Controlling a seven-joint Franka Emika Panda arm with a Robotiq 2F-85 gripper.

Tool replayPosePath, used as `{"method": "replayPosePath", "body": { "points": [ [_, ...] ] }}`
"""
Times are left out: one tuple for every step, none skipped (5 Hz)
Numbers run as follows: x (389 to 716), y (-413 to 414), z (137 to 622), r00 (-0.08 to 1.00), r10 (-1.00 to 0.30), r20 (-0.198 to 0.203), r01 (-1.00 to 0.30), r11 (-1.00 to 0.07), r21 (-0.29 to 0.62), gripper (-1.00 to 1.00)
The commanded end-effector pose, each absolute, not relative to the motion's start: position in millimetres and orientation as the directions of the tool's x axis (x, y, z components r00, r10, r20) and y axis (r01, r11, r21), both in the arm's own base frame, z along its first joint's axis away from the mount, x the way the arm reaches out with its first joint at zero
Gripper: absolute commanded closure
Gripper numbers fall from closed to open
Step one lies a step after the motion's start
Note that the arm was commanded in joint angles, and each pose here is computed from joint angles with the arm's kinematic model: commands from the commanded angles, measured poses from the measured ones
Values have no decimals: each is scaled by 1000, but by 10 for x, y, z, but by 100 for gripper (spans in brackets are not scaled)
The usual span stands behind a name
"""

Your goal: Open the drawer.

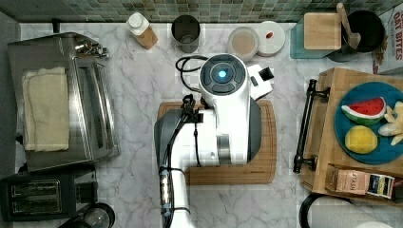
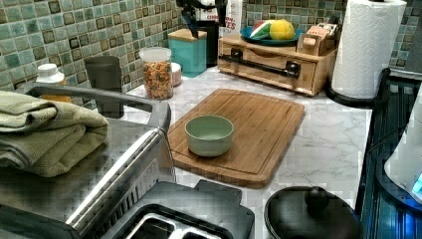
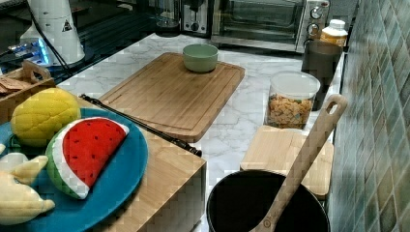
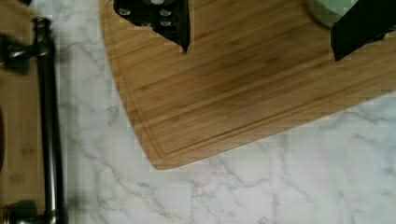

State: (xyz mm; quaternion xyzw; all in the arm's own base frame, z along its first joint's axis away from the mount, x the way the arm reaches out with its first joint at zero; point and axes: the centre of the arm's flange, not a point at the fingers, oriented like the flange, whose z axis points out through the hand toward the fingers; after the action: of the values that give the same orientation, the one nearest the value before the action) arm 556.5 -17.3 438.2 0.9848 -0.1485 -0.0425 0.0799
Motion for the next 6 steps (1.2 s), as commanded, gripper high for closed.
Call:
{"method": "replayPosePath", "body": {
  "points": [
    [5547, -1267, 4133, 976, -217, 7, -213, -952, 220, -100],
    [5522, -1539, 4025, 975, -219, 26, -219, -952, 215, -100],
    [5533, -1845, 3975, 976, -218, 20, -217, -953, 210, -100],
    [5536, -2141, 3893, 975, -220, 26, -221, -955, 197, -100],
    [5538, -2345, 3767, 972, -234, 31, -236, -952, 193, -100],
    [5529, -2482, 3677, 965, -259, 33, -261, -943, 208, -100]
  ]
}}
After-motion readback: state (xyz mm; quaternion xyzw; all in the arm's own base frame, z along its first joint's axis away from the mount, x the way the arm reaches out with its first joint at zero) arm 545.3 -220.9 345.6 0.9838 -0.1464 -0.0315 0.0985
